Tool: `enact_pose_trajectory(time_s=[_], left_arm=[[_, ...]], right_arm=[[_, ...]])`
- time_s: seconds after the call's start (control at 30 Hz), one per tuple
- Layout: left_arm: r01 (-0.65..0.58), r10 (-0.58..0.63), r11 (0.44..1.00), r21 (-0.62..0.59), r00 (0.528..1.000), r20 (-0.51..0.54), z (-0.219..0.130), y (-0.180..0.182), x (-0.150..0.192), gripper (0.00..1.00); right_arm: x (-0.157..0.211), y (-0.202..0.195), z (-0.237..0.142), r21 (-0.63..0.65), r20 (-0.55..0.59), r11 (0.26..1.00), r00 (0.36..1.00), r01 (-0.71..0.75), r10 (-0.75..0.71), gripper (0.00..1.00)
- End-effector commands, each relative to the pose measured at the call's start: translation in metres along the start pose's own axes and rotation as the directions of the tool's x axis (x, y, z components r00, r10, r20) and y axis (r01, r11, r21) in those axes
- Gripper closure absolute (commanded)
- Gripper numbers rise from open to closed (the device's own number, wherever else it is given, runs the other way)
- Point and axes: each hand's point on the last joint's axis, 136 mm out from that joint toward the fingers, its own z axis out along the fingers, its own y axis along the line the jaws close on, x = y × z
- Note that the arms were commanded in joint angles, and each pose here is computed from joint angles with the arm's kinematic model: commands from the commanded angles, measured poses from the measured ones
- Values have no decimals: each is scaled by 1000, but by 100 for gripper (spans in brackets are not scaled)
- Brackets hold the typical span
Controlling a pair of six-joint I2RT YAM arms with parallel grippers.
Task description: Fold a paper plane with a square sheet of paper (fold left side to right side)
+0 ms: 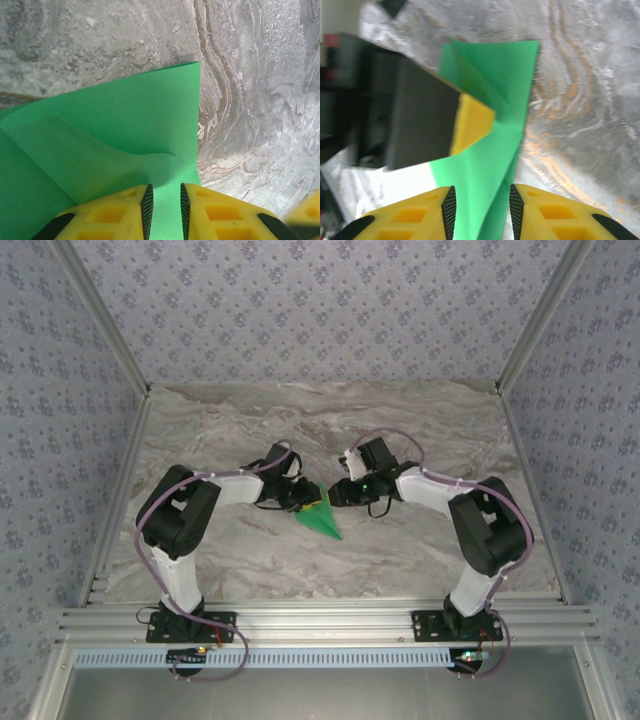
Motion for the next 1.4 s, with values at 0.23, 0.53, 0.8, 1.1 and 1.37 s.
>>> enact_pose_trajectory(time_s=[0.23, 0.53, 0.8, 1.1, 1.37], left_arm=[[30, -36, 991, -127, 998, -42, 5, 37, 19, 75], [30, -36, 992, -126, 998, -42, 5, 36, 19, 75], [30, -36, 991, -130, 998, -42, 5, 37, 18, 75], [29, -36, 991, -132, 998, -45, 5, 38, 19, 75], [29, -35, 991, -133, 998, -44, 5, 37, 18, 75]], right_arm=[[58, 35, 19, -158, -189, 986, 982, -54, 24, 68], [79, 17, 32, -104, -252, 991, 966, -84, 56, 69], [94, 3, 33, -36, -294, 997, 954, -76, 62, 69], [103, 0, 33, -14, -321, 997, 945, -71, 63, 69], [115, -8, 30, 33, -359, 996, 929, -80, 86, 73]])
